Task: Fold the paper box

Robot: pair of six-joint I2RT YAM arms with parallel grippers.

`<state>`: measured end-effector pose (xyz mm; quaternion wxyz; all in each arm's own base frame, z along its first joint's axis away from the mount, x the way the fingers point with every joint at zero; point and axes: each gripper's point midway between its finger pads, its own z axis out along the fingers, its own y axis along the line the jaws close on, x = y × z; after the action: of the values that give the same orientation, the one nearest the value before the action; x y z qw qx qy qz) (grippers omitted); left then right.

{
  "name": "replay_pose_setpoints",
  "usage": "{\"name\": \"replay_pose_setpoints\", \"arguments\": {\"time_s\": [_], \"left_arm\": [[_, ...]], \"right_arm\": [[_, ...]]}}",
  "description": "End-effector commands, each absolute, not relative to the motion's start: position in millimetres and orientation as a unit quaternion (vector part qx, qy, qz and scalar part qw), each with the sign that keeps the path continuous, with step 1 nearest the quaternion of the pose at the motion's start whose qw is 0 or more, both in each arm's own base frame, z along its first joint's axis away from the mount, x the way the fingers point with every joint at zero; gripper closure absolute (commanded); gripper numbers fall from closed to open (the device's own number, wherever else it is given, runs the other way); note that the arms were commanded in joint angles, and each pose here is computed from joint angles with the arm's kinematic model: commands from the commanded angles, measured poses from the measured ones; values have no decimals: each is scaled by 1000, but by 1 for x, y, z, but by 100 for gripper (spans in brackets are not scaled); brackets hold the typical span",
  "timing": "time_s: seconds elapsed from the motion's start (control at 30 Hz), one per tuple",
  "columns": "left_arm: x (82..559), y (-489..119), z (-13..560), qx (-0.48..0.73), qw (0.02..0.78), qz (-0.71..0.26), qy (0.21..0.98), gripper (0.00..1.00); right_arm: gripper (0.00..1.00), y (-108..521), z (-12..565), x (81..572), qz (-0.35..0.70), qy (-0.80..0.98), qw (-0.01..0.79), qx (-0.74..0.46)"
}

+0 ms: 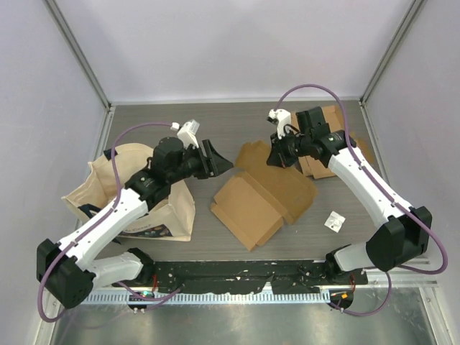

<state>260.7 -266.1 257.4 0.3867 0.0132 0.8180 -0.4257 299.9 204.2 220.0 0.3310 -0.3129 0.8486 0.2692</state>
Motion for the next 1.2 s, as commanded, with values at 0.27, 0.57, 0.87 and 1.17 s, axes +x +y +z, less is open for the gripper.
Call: {"name": "replay_pose_setpoints", "arguments": {"time_s": [0.27, 0.57, 0.87, 1.17], "left_arm": [[318, -317, 287, 135, 444, -387, 797, 52], [332, -321, 250, 190, 444, -320, 815, 64], [342, -326, 235, 182, 444, -304, 823, 59], [349, -325, 221, 188, 458, -257, 830, 77]], "right_arm": [[99, 221, 187, 324, 228, 819, 328, -413], [99, 228, 179, 326, 243, 813, 319, -423], [99, 233, 182, 328, 253, 805, 323, -430], [99, 238, 183, 329, 265, 799, 323, -433]]}}
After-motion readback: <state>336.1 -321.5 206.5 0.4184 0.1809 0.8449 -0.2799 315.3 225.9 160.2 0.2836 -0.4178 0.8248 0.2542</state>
